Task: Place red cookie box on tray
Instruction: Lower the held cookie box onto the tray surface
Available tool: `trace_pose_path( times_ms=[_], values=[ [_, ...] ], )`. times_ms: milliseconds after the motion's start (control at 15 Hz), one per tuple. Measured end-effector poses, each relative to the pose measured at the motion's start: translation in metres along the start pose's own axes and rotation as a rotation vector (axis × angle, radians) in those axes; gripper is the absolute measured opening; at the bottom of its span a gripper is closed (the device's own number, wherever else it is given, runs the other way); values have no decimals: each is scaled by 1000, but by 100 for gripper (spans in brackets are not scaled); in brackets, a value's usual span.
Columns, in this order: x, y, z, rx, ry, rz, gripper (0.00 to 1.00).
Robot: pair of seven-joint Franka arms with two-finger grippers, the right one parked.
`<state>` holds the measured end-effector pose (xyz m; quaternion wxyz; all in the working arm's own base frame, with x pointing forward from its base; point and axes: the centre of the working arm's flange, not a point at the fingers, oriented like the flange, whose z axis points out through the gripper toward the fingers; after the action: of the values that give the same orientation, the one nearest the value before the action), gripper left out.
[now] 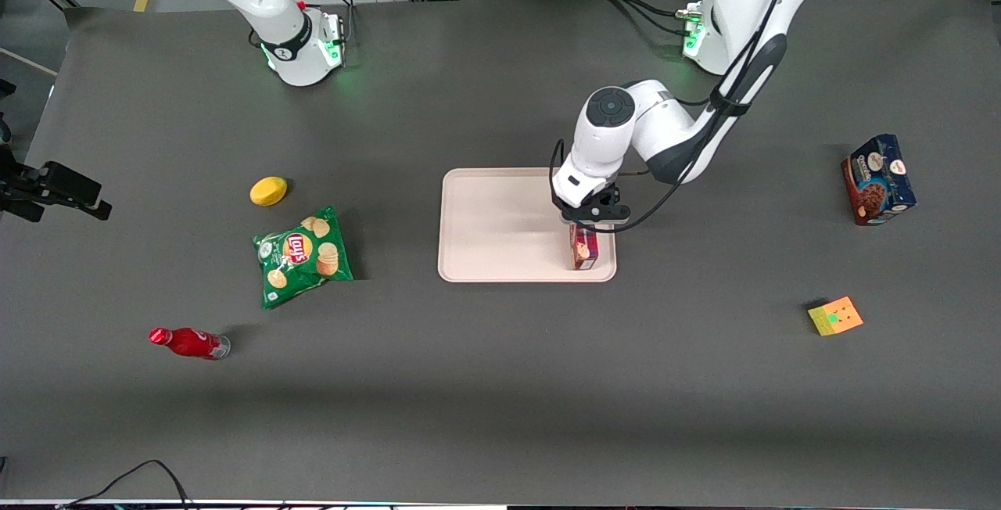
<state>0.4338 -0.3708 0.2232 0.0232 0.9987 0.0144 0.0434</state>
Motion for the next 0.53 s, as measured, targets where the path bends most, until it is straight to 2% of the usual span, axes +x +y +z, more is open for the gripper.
trace_pose_path(
  times_ms=[533],
  values=[
    [-2, -3, 10, 20, 12, 41, 26]
  ],
)
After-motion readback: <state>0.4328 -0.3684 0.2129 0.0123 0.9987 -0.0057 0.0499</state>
